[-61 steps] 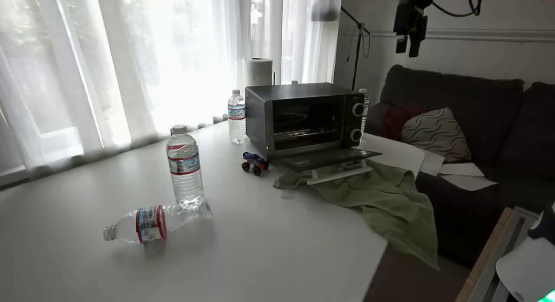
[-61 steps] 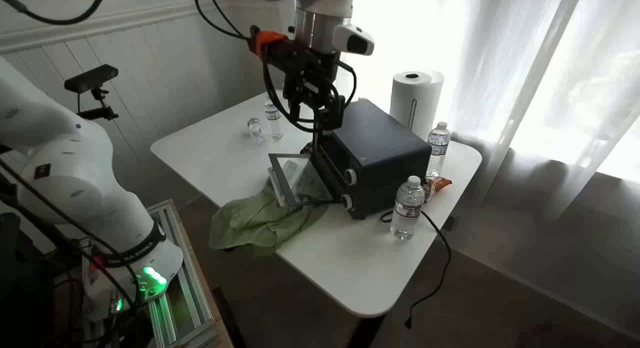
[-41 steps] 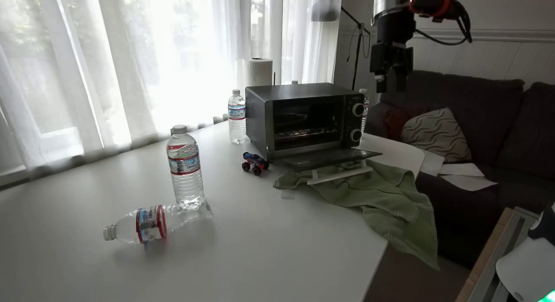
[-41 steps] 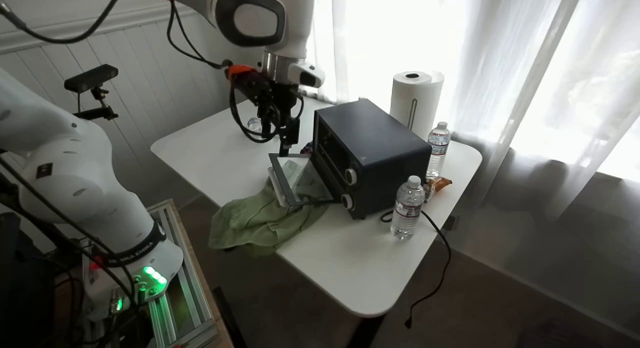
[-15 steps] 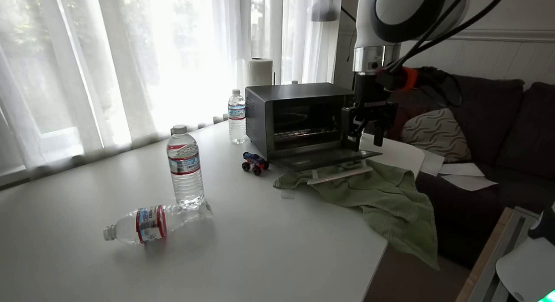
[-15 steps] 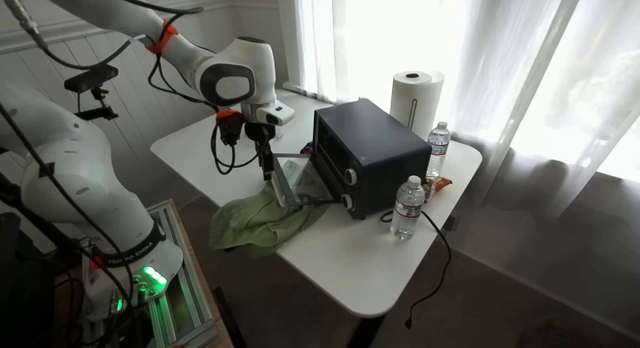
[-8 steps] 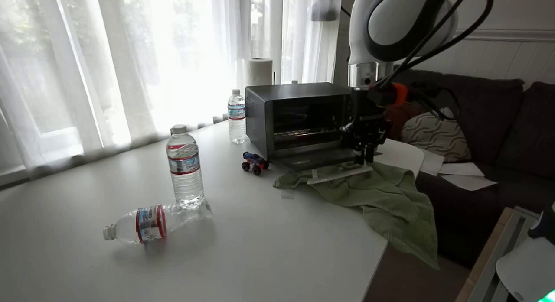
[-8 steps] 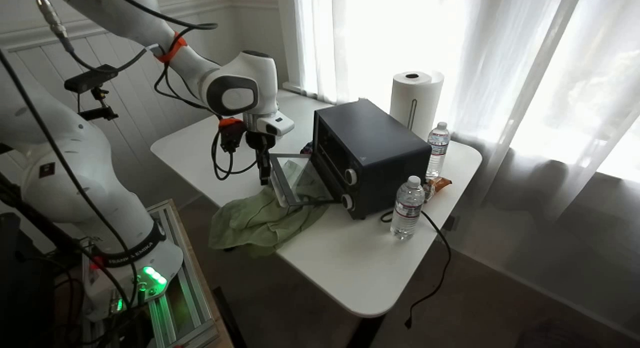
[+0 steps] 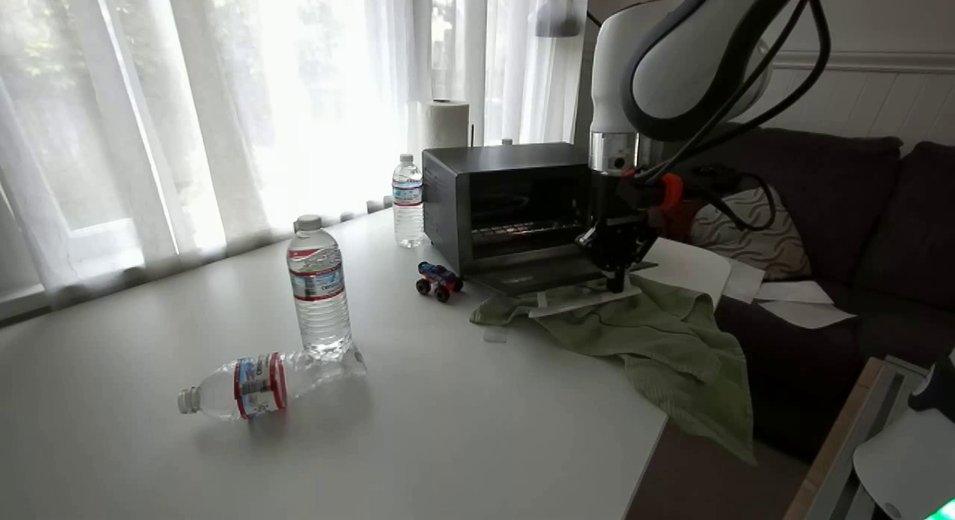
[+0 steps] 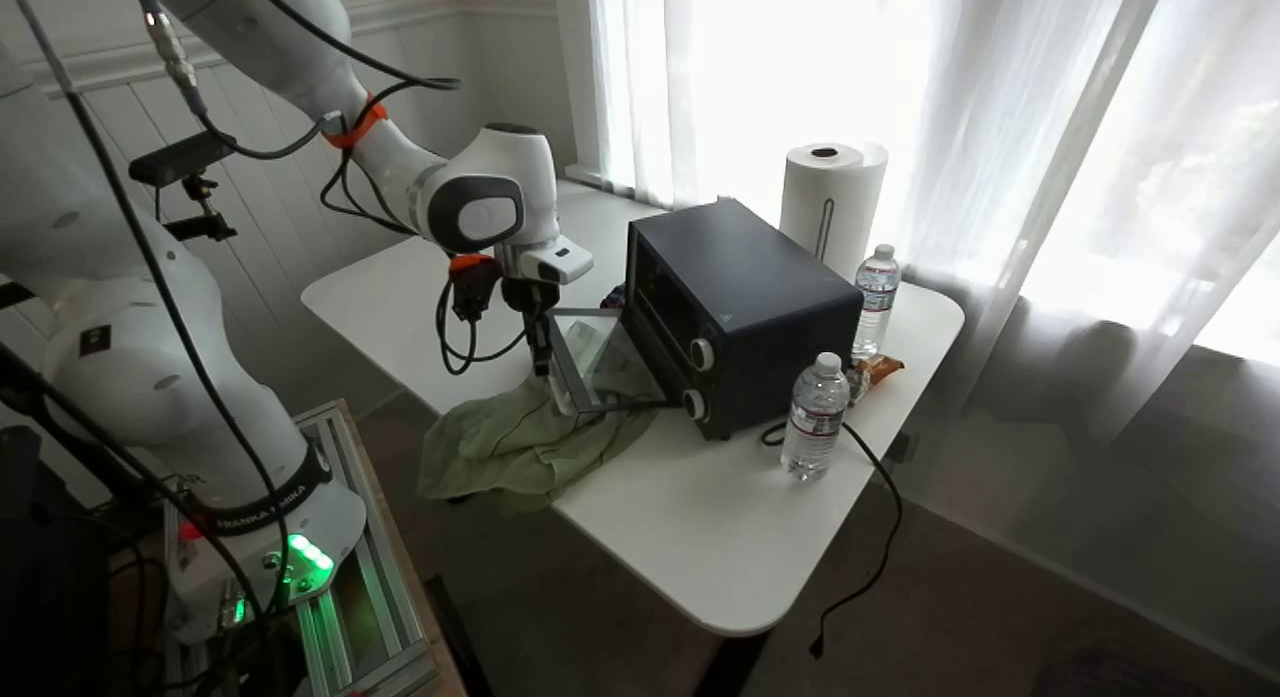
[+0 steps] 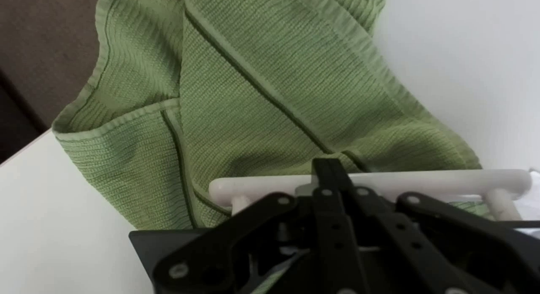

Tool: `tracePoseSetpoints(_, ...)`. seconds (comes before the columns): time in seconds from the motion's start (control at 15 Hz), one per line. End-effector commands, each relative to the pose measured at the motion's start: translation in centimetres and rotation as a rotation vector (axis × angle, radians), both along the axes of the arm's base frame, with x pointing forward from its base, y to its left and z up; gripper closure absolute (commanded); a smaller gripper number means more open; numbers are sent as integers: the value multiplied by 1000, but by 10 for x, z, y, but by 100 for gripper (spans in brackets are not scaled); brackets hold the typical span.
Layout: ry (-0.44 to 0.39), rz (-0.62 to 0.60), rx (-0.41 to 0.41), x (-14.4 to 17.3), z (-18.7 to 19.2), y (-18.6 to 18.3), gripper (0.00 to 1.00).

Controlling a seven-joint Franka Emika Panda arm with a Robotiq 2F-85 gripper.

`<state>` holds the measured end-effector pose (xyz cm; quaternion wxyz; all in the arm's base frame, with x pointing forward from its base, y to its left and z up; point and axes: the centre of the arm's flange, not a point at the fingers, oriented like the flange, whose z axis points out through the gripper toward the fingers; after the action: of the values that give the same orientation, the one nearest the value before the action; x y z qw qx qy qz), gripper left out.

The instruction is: Close the oven door

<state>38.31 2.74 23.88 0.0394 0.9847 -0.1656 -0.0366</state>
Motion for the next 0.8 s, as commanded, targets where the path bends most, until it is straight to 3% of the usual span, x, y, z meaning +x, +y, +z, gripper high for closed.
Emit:
tracePoseSetpoints(0.0, -38, -9, -41, -2, -11, 4, 100)
tracePoseSetpoints(0.73, -118, -7, -82, -3, 6, 8, 100)
